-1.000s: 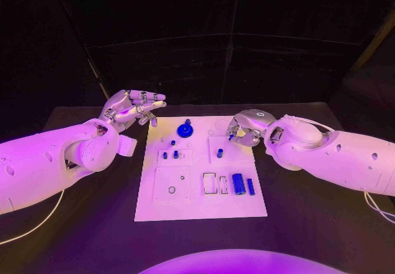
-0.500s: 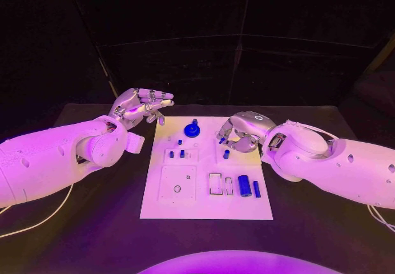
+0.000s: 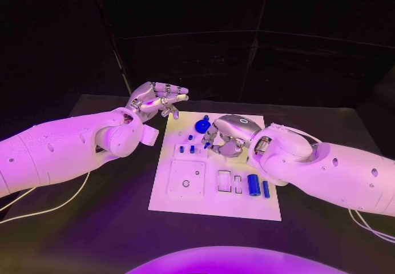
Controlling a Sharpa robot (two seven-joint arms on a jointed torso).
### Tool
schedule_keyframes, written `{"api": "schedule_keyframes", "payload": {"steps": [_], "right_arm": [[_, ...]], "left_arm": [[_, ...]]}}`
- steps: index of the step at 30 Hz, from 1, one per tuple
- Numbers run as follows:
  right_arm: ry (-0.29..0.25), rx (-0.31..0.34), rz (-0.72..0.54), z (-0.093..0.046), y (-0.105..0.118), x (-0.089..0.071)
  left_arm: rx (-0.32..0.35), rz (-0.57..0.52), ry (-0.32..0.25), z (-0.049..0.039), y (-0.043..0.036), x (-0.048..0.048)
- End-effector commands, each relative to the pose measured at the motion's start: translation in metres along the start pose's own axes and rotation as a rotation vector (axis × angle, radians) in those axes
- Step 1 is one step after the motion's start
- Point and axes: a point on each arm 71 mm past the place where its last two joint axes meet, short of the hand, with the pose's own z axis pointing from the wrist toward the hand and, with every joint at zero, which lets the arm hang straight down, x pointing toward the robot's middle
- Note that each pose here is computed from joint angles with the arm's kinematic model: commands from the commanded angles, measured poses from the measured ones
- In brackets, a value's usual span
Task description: Assemble the parts on the task board
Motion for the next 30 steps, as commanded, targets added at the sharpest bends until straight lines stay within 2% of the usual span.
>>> {"api": "schedule_keyframes", "payload": {"steps": [1,12,23,30], "right_arm": [[0.062,-0.026,0.021,0.003,0.005,0.013],[0.142,-0.041,0.024,0.009,0.013,0.04],[0.191,-0.052,0.024,0.009,0.018,0.054],[0.203,-0.057,0.023,0.009,0.02,0.058]], "left_arm": [[0.01,-0.014,-0.006,0.001,-0.0013,0.0006],[0.012,-0.014,-0.005,0.0029,-0.0009,0.0027],[0.011,-0.015,-0.003,0.0039,-0.0007,0.0038],[0.011,-0.015,-0.003,0.0038,-0.0006,0.0033]]}}
